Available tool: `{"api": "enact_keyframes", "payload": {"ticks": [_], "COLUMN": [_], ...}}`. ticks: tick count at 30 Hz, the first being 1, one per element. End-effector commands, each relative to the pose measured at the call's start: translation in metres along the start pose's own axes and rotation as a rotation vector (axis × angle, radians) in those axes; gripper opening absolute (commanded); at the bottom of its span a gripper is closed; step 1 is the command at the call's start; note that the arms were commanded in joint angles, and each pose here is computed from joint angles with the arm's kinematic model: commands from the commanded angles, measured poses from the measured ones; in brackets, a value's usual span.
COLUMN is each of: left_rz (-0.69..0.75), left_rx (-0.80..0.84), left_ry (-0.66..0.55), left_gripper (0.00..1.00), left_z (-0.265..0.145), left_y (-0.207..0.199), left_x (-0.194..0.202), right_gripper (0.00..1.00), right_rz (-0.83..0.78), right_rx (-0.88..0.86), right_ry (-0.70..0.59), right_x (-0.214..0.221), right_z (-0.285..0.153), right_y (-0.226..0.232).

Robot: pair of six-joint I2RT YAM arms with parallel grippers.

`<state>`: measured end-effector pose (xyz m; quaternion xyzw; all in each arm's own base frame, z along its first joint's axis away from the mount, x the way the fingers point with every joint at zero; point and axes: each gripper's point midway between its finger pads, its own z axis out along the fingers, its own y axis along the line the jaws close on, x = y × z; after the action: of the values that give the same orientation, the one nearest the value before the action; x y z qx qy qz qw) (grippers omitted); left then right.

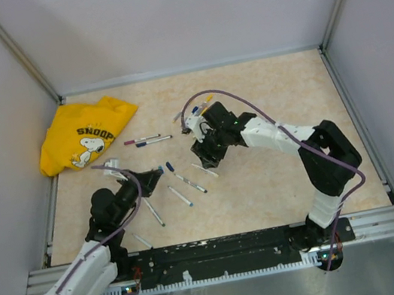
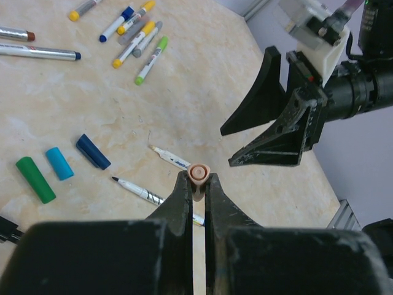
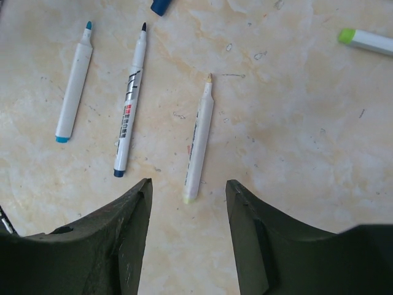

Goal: Open the pen caps
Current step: Place the pen at the center of the board, then place the pen cap at the center of the board.

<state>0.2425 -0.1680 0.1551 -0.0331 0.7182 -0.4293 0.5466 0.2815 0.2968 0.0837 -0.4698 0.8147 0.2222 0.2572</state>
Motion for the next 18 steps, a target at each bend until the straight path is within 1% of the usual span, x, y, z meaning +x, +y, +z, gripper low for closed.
{"api": "enact_keyframes", "payload": {"ticks": [1,10,18], "left_rz": [0.006,0.051,0.056], "left_rx": [0.027,0.029,0.001], "left_ry": [-0.014,0.041,0.121], "left_gripper": [0.00,0.00,0.00], "left_z": [0.006,0.025,0.043], "left_y": [-0.011,-0.031,-0.033], "left_x": [0.001,0.021,0.042], "right_gripper": [0.52,0.52,0.52], "right_rz": [-0.053,-0.027,-0.021], "right_rx": [-0.053,-0.048,-0.045], "right_ry": [-0.132,-0.187,-0.203], "right_x": [-0.034,-0.038,-0.039], "right_z": [-0.040,-0.058,-0.063], "right_y": [-0.001,-0.015,-0.019]}}
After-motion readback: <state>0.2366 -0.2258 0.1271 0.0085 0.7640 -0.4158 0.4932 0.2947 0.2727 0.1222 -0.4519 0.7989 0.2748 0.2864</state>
